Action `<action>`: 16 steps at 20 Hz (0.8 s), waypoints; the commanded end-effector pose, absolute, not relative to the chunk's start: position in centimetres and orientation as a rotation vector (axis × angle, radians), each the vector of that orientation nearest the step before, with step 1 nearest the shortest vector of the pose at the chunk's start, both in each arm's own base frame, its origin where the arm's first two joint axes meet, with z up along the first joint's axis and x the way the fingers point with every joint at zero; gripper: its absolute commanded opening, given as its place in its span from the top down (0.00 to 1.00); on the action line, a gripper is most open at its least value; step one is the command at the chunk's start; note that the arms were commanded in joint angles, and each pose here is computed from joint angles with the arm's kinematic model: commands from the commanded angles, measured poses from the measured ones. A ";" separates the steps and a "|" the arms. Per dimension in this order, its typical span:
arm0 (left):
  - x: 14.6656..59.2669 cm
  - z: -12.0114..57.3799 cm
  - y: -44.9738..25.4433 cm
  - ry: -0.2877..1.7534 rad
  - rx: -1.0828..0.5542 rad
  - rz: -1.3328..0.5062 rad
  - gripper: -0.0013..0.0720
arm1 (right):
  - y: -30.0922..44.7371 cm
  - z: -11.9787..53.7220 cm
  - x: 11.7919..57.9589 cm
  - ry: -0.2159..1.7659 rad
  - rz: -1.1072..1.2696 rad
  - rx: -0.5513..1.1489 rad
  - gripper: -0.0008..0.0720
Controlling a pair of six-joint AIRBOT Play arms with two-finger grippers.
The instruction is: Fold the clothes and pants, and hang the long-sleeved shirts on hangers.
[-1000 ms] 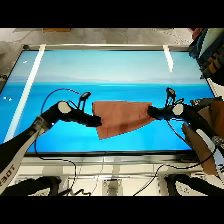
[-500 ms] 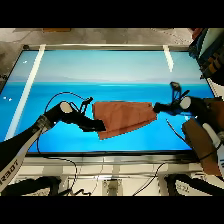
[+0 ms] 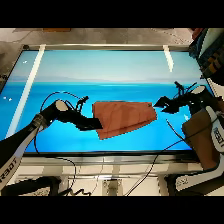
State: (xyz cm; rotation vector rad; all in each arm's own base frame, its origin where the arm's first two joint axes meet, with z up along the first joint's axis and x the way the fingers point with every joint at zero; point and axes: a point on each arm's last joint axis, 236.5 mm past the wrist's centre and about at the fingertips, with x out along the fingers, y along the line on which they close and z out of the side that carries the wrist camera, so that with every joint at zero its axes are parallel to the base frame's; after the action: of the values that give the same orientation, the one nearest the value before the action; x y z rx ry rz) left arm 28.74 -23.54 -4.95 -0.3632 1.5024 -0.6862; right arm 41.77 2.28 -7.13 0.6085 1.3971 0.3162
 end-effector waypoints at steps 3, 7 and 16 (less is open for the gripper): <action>28.8 -4.9 -23.5 1.502 -0.365 -0.685 0.03 | 3.9 -11.4 42.9 1.421 0.344 0.645 0.05; 28.8 -5.0 -23.5 1.502 -0.364 -0.685 0.03 | 4.8 -12.4 41.6 1.491 0.356 0.668 0.05; 30.8 -5.2 -23.1 1.423 -0.347 -0.646 0.33 | 16.4 -9.4 40.3 1.471 0.788 0.535 0.96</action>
State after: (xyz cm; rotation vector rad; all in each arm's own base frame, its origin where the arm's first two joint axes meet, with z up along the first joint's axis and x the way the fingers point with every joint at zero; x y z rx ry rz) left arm 29.91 -23.41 -5.04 -0.3626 1.4585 -0.6649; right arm 39.26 12.75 -11.78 0.5312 1.5492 0.6630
